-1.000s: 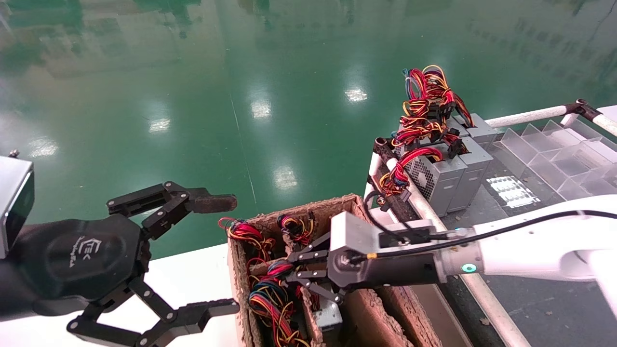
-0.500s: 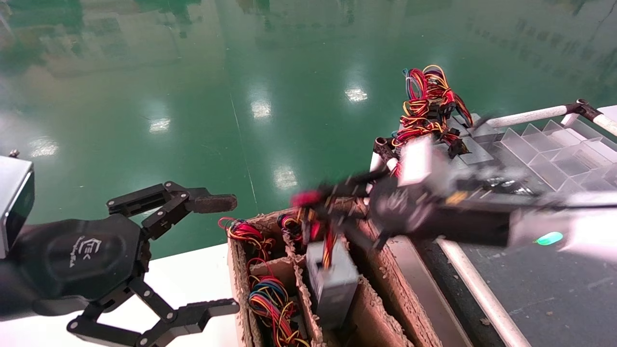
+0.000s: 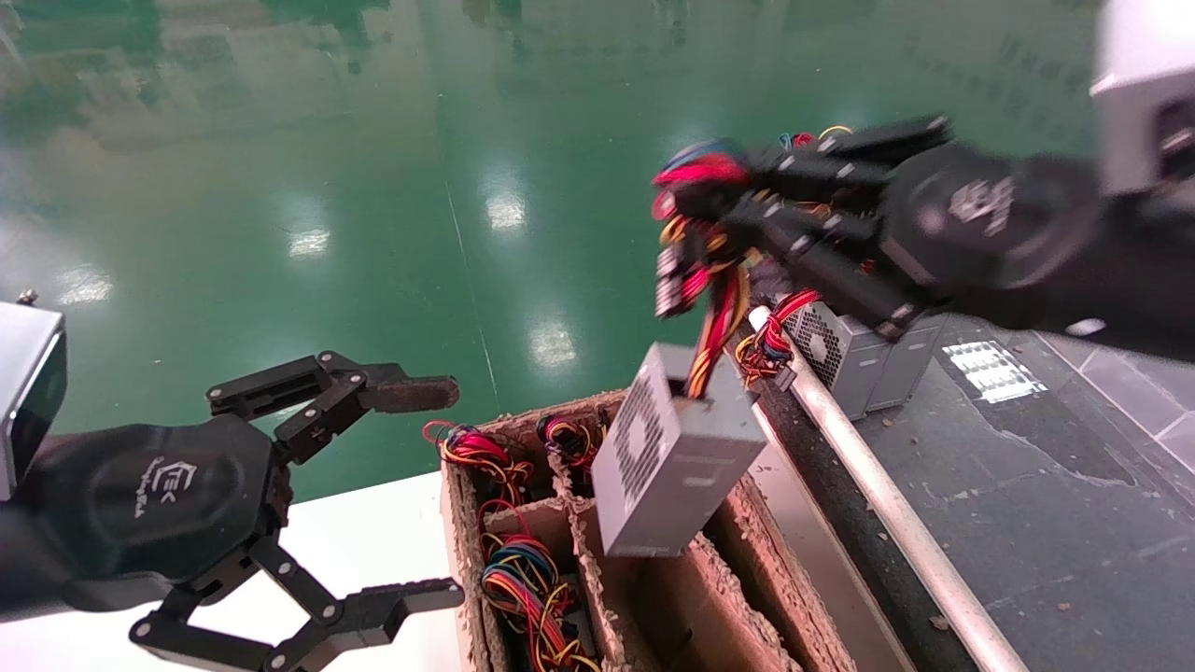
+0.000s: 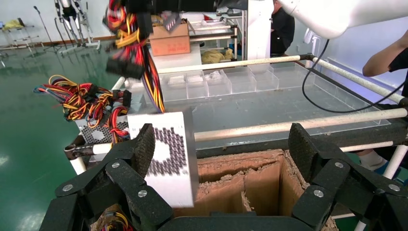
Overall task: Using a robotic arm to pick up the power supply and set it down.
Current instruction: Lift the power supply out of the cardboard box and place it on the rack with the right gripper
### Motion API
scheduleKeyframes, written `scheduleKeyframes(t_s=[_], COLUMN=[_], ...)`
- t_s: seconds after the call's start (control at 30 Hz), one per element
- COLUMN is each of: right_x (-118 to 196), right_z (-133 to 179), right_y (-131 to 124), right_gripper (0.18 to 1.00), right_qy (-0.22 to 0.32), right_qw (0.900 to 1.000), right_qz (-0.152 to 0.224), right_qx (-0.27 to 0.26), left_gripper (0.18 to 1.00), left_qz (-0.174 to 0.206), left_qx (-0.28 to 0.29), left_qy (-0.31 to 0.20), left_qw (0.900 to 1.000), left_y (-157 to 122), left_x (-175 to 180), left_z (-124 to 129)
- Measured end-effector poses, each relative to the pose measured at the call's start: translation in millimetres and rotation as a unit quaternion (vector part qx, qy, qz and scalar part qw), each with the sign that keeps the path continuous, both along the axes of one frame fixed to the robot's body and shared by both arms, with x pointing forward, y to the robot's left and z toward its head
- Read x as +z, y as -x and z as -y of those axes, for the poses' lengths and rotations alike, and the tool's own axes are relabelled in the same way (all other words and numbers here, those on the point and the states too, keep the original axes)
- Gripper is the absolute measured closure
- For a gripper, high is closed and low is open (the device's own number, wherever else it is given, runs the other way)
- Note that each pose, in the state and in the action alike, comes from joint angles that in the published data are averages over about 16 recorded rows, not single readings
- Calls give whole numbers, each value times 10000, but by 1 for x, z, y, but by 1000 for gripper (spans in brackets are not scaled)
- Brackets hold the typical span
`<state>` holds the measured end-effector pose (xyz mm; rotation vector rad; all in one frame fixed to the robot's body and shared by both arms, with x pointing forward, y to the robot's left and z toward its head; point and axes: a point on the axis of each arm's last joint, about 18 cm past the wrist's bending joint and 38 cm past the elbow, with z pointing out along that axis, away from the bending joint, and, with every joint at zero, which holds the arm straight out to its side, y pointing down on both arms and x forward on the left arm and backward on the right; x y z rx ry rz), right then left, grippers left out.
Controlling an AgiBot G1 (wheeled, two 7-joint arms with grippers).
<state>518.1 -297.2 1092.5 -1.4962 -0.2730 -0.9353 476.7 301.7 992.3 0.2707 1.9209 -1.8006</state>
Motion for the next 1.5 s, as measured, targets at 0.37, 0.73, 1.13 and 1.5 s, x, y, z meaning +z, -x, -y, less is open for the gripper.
scheduleKeyframes(t_s=[0.37, 0.73, 1.13, 1.5], right_x=[33, 40, 23, -7], right_z=[57, 136, 194, 210], right_y=[45, 74, 73, 39], right_gripper=[922, 922, 923, 927], right_qy=[-42, -154, -280, -552], right_qw=[9933, 9650, 9260, 9143], right_qz=[378, 226, -145, -353], right_qx=[-1094, -2609, -3761, -3997], left_gripper=[184, 184, 184, 184], left_qz=[0, 0, 0, 0], left_qx=[0, 0, 0, 0], left_qy=[0, 0, 0, 0], left_qw=[10000, 10000, 10000, 10000], left_y=[0, 0, 0, 0], left_x=[0, 0, 0, 0], left_z=[0, 0, 0, 0])
